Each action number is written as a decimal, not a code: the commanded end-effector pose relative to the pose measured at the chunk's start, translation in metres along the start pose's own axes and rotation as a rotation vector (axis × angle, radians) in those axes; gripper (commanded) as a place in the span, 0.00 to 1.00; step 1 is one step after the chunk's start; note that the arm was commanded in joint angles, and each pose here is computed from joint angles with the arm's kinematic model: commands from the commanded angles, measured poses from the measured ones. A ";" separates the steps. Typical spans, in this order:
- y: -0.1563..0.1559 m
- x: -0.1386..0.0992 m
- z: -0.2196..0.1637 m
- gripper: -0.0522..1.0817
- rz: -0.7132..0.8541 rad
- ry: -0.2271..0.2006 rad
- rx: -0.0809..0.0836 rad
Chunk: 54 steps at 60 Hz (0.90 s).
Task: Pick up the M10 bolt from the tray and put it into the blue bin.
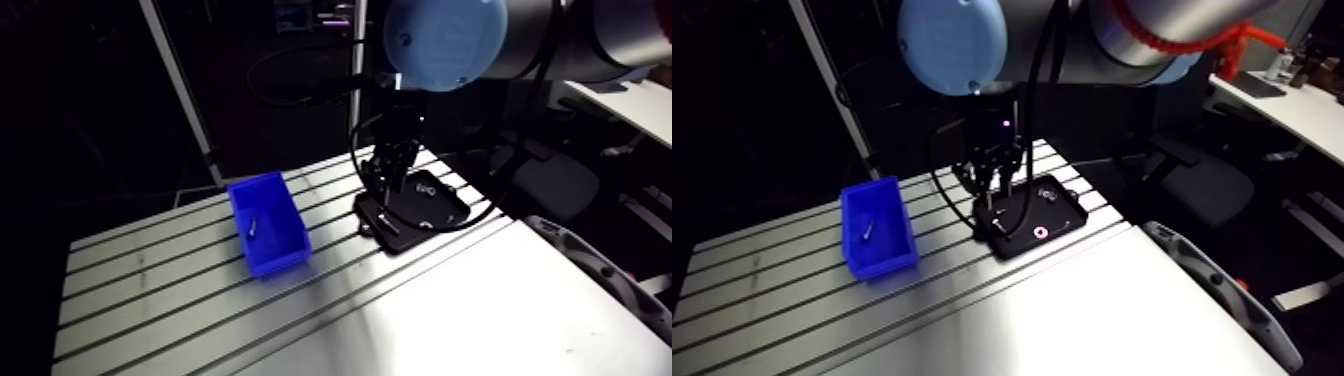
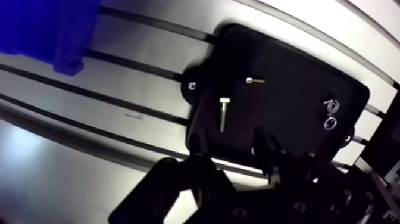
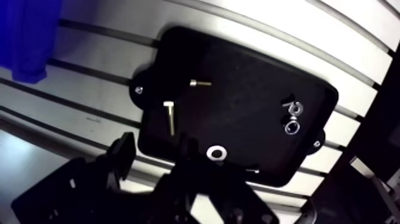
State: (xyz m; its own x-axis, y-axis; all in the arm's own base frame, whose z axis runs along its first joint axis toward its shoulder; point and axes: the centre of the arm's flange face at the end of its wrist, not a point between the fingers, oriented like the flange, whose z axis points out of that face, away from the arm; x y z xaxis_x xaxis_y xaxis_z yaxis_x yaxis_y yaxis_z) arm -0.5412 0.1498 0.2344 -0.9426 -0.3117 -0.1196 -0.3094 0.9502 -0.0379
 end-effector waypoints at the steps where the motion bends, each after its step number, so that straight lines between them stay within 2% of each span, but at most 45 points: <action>1: 0.003 0.003 0.020 0.48 -0.005 -0.021 0.021; 13: 0.003 0.004 0.027 0.48 -0.016 -0.028 0.029; 27: 0.003 0.004 0.039 0.48 -0.015 -0.045 0.047; 36: 0.010 0.001 0.040 0.48 -0.004 -0.029 0.033; 54: 0.009 0.001 0.050 0.52 -0.016 -0.034 0.038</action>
State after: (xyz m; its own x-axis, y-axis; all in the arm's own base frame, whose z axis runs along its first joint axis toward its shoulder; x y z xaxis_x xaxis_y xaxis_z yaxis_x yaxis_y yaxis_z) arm -0.5397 0.1577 0.1897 -0.9340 -0.3241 -0.1502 -0.3162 0.9458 -0.0747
